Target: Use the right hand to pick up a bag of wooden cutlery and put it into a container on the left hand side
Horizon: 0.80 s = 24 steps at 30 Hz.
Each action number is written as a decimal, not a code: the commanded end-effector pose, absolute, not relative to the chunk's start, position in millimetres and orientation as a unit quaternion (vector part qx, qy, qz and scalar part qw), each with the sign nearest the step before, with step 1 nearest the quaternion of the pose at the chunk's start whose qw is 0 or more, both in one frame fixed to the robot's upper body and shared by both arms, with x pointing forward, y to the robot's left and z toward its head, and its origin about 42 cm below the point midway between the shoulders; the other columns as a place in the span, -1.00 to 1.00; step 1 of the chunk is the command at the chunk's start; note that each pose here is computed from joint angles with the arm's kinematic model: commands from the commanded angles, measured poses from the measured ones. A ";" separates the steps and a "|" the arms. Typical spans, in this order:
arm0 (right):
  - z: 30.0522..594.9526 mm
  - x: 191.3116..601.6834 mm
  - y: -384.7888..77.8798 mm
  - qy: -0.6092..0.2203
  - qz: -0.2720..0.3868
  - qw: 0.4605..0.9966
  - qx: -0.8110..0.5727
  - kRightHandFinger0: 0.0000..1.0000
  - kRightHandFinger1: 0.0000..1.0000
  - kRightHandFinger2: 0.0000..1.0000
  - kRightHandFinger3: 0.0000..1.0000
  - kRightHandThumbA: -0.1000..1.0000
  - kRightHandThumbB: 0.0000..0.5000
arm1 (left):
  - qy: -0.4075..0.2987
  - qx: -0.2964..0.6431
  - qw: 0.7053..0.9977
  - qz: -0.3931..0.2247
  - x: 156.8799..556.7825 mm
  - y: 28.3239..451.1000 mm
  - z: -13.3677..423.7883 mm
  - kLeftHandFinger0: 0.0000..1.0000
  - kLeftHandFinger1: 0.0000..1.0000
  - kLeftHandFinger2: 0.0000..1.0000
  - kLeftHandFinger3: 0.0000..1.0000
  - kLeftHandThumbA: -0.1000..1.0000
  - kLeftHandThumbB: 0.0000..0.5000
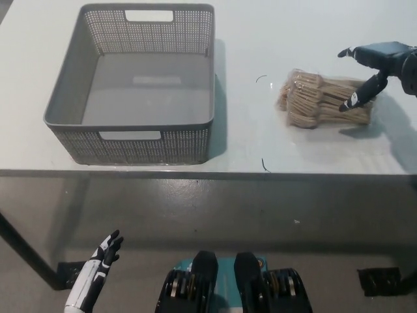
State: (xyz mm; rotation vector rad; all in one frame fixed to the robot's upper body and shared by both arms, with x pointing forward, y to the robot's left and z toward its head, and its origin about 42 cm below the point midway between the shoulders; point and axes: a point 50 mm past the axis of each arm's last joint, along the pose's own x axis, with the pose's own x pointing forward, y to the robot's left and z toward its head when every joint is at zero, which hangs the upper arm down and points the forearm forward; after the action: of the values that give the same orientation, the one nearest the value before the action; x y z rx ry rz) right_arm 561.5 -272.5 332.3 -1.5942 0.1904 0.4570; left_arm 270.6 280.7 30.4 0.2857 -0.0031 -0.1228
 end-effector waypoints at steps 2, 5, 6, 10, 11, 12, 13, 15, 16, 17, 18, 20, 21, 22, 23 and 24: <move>376.2 575.2 -262.2 0.045 0.179 0.665 -0.724 1.00 1.00 1.00 1.00 1.00 0.68 | -0.027 0.156 0.985 -0.072 275.6 284.2 42.5 1.00 1.00 1.00 1.00 1.00 -0.03; 371.2 581.2 -259.4 0.053 0.179 0.664 -0.724 1.00 1.00 1.00 1.00 1.00 0.76 | -0.025 0.156 0.985 -0.074 274.3 283.1 42.4 1.00 1.00 1.00 1.00 1.00 -0.02; 370.5 582.9 -258.1 0.053 0.179 0.662 -0.726 1.00 1.00 1.00 1.00 1.00 0.77 | -0.026 0.155 0.985 -0.074 274.4 283.0 42.5 1.00 1.00 1.00 1.00 1.00 -0.01; 361.9 589.1 -254.0 0.052 0.183 0.666 -0.722 1.00 1.00 1.00 1.00 1.00 0.89 | -0.026 0.157 0.984 -0.074 271.5 282.7 42.0 1.00 1.00 1.00 1.00 1.00 0.01; 359.1 590.4 -253.4 0.054 0.184 0.669 -0.718 1.00 1.00 1.00 1.00 1.00 0.93 | -0.027 0.160 0.984 -0.075 271.3 282.6 41.5 1.00 1.00 1.00 1.00 1.00 0.01; 354.2 592.0 -251.8 0.057 0.185 0.671 -0.716 1.00 1.00 1.00 1.00 1.00 0.88 | -0.028 0.162 0.983 -0.076 270.7 282.9 41.3 1.00 1.00 1.00 1.00 1.00 0.03; 351.1 592.7 -251.3 0.057 0.186 0.673 -0.713 1.00 1.00 1.00 1.00 1.00 0.92 | -0.029 0.161 0.983 -0.077 270.0 282.5 40.9 1.00 1.00 1.00 1.00 1.00 0.03; 345.6 594.0 -249.2 0.056 0.187 0.675 -0.712 1.00 1.00 1.00 1.00 1.00 0.96 | -0.028 0.157 0.984 -0.080 268.4 280.9 40.5 1.00 1.00 1.00 1.00 1.00 0.05; 341.8 594.6 -247.3 0.058 0.188 0.674 -0.712 1.00 1.00 1.00 1.00 1.00 0.97 | -0.028 0.159 0.983 -0.082 267.7 280.5 40.3 1.00 1.00 1.00 1.00 1.00 0.07; 338.7 594.7 -246.3 0.060 0.189 0.675 -0.711 1.00 1.00 1.00 1.00 1.00 0.98 | -0.027 0.160 0.983 -0.083 266.2 279.8 39.6 1.00 1.00 1.00 1.00 1.00 0.07; 333.2 595.0 -243.0 0.065 0.191 0.674 -0.711 1.00 1.00 1.00 1.00 1.00 1.00 | -0.028 0.161 0.983 -0.084 265.7 279.6 39.5 1.00 1.00 1.00 1.00 1.00 0.08; 325.4 595.0 -239.8 0.071 0.193 0.673 -0.711 1.00 1.00 1.00 1.00 1.00 1.00 | -0.030 0.161 0.983 -0.083 265.1 279.5 39.3 1.00 1.00 1.00 1.00 1.00 0.09; 319.6 594.4 -239.2 0.075 0.193 0.674 -0.709 1.00 1.00 1.00 1.00 1.00 1.00 | -0.030 0.162 0.983 -0.083 265.2 279.2 39.6 1.00 1.00 1.00 1.00 1.00 0.11; 313.0 593.6 -239.2 0.084 0.192 0.678 -0.704 1.00 1.00 1.00 1.00 1.00 1.00 | -0.031 0.160 0.983 -0.083 265.8 278.4 40.3 1.00 1.00 1.00 1.00 1.00 0.12; 309.9 593.1 -239.6 0.087 0.192 0.681 -0.701 1.00 1.00 1.00 1.00 1.00 0.98 | -0.031 0.160 0.983 -0.083 266.3 278.3 40.8 1.00 1.00 1.00 1.00 1.00 0.13; 305.2 592.3 -239.9 0.090 0.192 0.685 -0.697 1.00 1.00 1.00 1.00 1.00 0.93 | -0.031 0.162 0.983 -0.084 266.6 278.9 41.4 1.00 1.00 1.00 1.00 1.00 0.14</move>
State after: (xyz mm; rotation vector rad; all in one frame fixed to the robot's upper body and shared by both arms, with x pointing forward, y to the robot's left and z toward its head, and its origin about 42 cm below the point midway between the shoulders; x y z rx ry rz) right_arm 583.0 -250.9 275.5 -1.5546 0.3070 0.4862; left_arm 263.9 275.9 29.5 0.3008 -0.0011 -0.1505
